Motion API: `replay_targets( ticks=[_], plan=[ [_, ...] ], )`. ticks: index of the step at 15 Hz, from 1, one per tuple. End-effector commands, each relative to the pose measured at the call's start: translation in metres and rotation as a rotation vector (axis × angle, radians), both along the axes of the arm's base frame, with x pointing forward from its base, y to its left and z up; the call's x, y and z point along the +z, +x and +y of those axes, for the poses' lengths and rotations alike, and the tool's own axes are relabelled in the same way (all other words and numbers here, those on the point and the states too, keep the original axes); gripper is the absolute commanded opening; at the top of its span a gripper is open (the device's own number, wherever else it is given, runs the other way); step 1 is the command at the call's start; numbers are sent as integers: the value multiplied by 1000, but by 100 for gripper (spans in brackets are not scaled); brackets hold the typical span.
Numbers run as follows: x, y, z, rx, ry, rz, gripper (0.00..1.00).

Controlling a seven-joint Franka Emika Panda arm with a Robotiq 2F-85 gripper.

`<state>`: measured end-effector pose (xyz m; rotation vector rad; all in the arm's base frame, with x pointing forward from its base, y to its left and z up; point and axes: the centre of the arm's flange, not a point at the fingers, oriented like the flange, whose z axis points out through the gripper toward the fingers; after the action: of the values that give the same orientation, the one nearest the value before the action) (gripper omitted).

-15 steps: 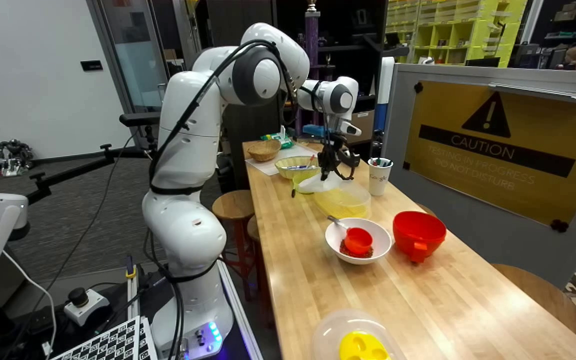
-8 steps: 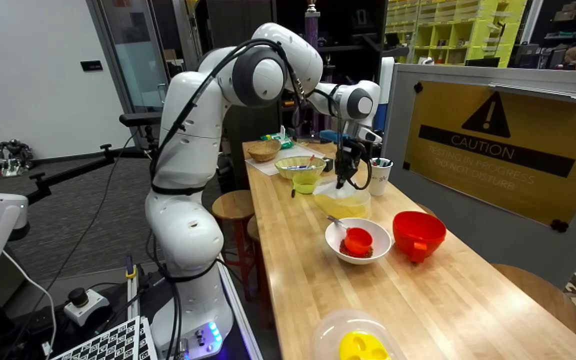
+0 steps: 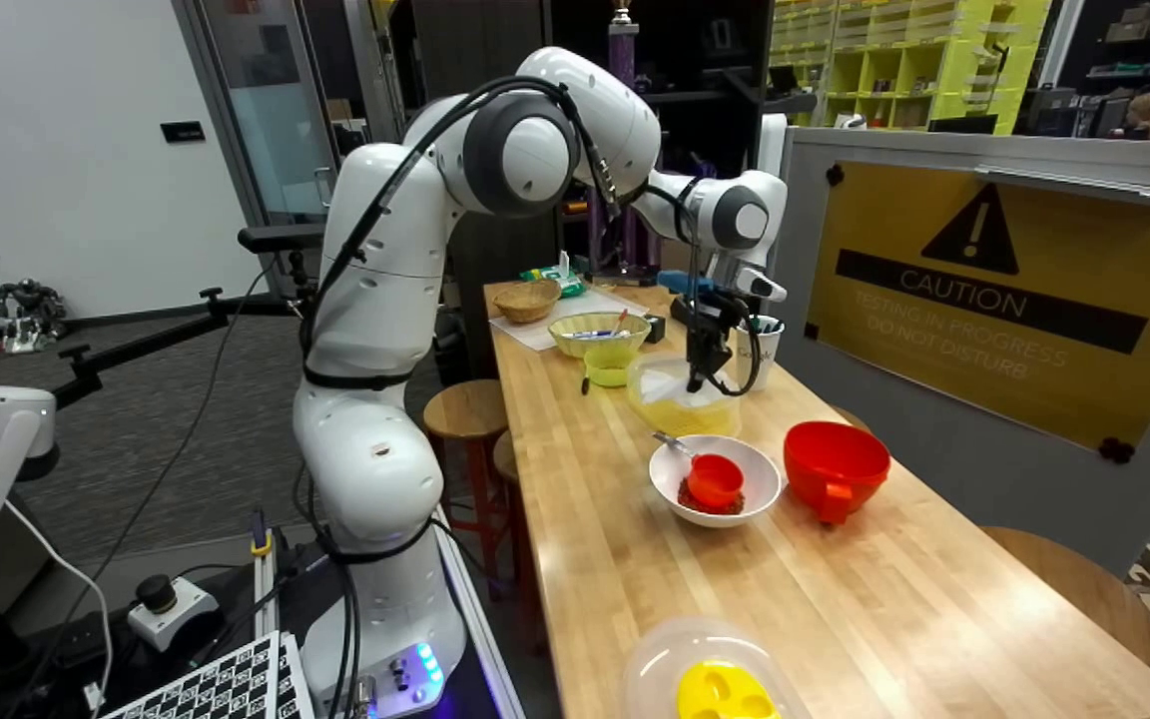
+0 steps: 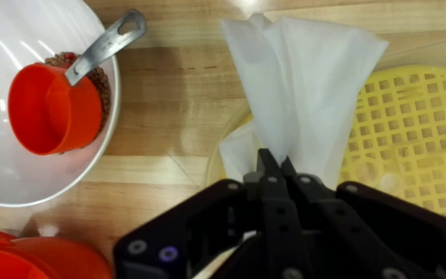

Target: Use the white napkin to wipe the yellow container.

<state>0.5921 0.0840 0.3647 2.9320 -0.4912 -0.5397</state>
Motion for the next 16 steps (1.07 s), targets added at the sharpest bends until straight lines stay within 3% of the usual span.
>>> replay_targets(
  ticks=[1,10,16],
  plan=[
    [6,-8,14,26,-5,-12,0],
    [13,-33,107,202,20,-15,0],
    [17,-48,140,270,29,-22,0]
  ],
)
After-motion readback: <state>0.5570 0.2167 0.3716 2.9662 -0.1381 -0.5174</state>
